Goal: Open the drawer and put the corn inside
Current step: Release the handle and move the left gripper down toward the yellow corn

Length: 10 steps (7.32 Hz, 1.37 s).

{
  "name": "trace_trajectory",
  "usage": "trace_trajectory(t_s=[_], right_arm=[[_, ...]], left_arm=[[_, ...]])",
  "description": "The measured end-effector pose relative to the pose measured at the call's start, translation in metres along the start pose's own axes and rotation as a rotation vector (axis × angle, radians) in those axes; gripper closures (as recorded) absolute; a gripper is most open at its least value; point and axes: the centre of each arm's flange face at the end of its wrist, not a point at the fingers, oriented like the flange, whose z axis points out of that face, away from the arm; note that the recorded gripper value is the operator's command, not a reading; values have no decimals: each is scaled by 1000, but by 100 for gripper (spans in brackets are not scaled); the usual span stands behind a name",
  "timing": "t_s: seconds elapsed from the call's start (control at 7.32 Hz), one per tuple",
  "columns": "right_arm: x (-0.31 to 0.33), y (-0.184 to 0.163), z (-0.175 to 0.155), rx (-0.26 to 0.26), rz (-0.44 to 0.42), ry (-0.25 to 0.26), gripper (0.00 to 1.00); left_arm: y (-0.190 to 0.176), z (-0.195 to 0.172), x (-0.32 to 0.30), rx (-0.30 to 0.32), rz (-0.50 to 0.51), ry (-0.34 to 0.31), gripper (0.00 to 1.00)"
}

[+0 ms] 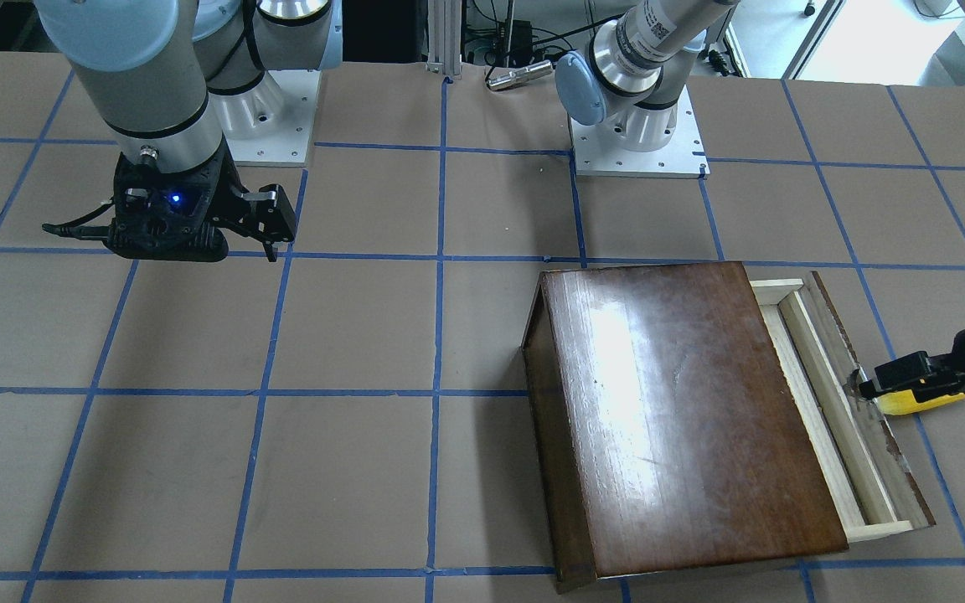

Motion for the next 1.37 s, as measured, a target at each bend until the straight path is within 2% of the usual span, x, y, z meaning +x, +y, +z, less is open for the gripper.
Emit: trace_trajectory(t_s=[0.41, 0.68, 0.96, 1.23, 1.37], right_arm=[[0, 0, 0, 0, 0, 0, 0], [0, 0, 0, 0, 0, 0, 0], [0, 0, 1, -1, 0, 0, 0], [0, 0, 0, -1, 0, 0, 0], [0, 0, 0, 0, 0, 0, 0]], left_arm=[[2, -9, -1, 8, 0, -15, 0], [2, -23, -2, 10, 25, -49, 0], [9, -30, -19, -34, 188, -117, 0], [19, -25, -48, -84, 335, -137, 0], [24, -20, -60, -130, 409, -156, 0]])
